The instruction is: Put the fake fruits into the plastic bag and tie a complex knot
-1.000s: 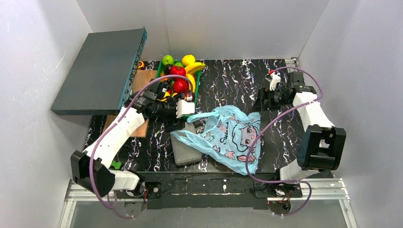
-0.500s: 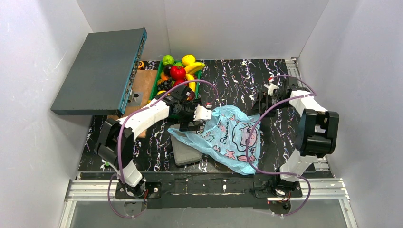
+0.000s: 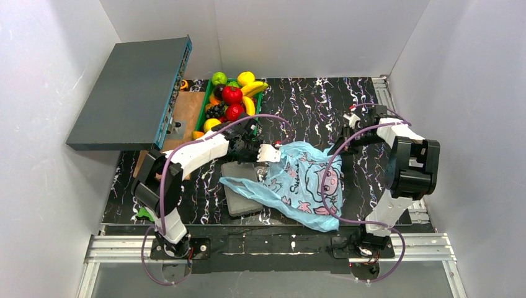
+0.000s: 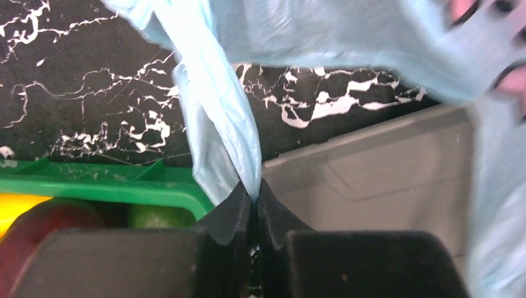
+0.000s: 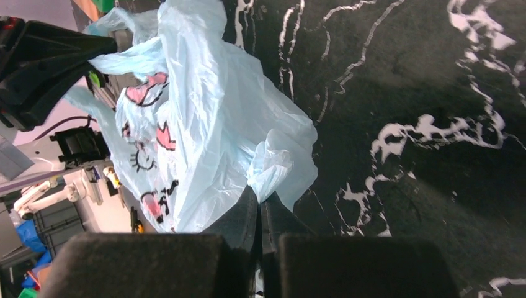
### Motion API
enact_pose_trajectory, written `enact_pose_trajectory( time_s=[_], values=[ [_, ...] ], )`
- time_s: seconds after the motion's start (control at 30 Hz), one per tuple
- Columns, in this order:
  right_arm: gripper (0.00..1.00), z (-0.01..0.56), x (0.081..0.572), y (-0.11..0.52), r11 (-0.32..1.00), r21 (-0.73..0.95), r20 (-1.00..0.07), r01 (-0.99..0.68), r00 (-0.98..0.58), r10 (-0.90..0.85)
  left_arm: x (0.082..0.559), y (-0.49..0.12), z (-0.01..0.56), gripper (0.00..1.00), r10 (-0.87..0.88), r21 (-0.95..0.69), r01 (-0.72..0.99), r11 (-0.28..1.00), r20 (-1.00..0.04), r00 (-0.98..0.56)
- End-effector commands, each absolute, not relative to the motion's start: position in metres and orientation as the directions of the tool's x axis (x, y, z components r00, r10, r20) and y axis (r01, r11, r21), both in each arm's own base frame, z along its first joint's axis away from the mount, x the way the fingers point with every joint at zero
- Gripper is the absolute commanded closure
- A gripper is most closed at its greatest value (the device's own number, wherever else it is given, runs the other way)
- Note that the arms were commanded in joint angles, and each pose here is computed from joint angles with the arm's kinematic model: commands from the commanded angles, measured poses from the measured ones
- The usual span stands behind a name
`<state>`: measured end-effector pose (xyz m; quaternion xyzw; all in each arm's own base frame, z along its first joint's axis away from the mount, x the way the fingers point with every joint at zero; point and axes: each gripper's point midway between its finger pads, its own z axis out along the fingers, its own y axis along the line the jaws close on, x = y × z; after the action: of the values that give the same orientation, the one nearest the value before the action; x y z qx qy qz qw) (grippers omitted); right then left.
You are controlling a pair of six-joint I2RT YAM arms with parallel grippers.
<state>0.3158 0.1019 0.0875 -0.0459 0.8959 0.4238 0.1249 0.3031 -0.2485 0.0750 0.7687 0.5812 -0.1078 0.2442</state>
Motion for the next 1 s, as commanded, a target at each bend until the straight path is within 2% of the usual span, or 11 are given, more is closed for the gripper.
enact_pose_trajectory(
  time_s=[0.0,0.17,0.3,0.47,0.57,0.6,0.67,0.7,0.73,0.83,0.97],
  values=[
    [0.99,0.112,0.322,0.073,0.702,0.665,-0.371,-0.255,-0.929,0.013,0.302,-0.236,0.130,1.00,0.857,0.308,0.947,-0.095,-0.458,0.235],
    [0.99,0.104,0.332,0.017,0.858,0.415,-0.485,-0.303,-0.871,-0.073,0.310,-0.194,0.167,1.00,0.855,0.388,0.920,0.056,-0.495,0.156],
    [0.99,0.108,0.350,-0.019,0.922,0.239,-0.566,-0.304,-0.815,-0.122,0.319,-0.168,0.190,1.00,0.822,0.388,0.900,0.196,-0.565,0.064],
    [0.99,0.127,0.375,-0.028,0.935,0.193,-0.620,-0.297,-0.776,-0.118,0.312,-0.181,0.214,1.00,0.754,0.375,0.900,0.223,-0.652,0.085],
    [0.99,0.153,0.379,-0.009,0.887,0.254,-0.655,-0.385,-0.743,-0.136,0.309,-0.198,0.231,1.00,0.715,0.361,0.906,0.223,-0.692,0.100],
    [0.94,0.165,0.377,0.001,0.859,0.281,-0.662,-0.427,-0.735,-0.149,0.307,-0.206,0.236,1.00,0.705,0.351,0.911,0.215,-0.702,0.105],
    [0.42,0.199,0.371,0.022,0.794,0.338,-0.703,-0.505,-0.697,-0.144,0.302,-0.223,0.251,1.00,0.678,0.338,0.922,0.191,-0.725,0.125],
    [0.05,0.216,0.369,0.031,0.768,0.350,-0.731,-0.536,-0.669,-0.134,0.300,-0.230,0.255,1.00,0.671,0.331,0.926,0.180,-0.730,0.131],
    [0.02,0.235,0.364,0.041,0.738,0.349,-0.765,-0.577,-0.631,-0.132,0.298,-0.237,0.261,1.00,0.664,0.325,0.929,0.174,-0.736,0.133],
    [0.00,0.287,0.340,0.078,0.653,0.266,-0.863,-0.709,-0.477,-0.167,0.295,-0.254,0.274,1.00,0.649,0.313,0.935,0.165,-0.748,0.136],
    [0.00,0.321,0.298,0.141,0.527,0.123,-0.933,-0.841,-0.279,-0.227,0.293,-0.269,0.288,1.00,0.644,0.308,0.937,0.165,-0.753,0.135]
  ],
)
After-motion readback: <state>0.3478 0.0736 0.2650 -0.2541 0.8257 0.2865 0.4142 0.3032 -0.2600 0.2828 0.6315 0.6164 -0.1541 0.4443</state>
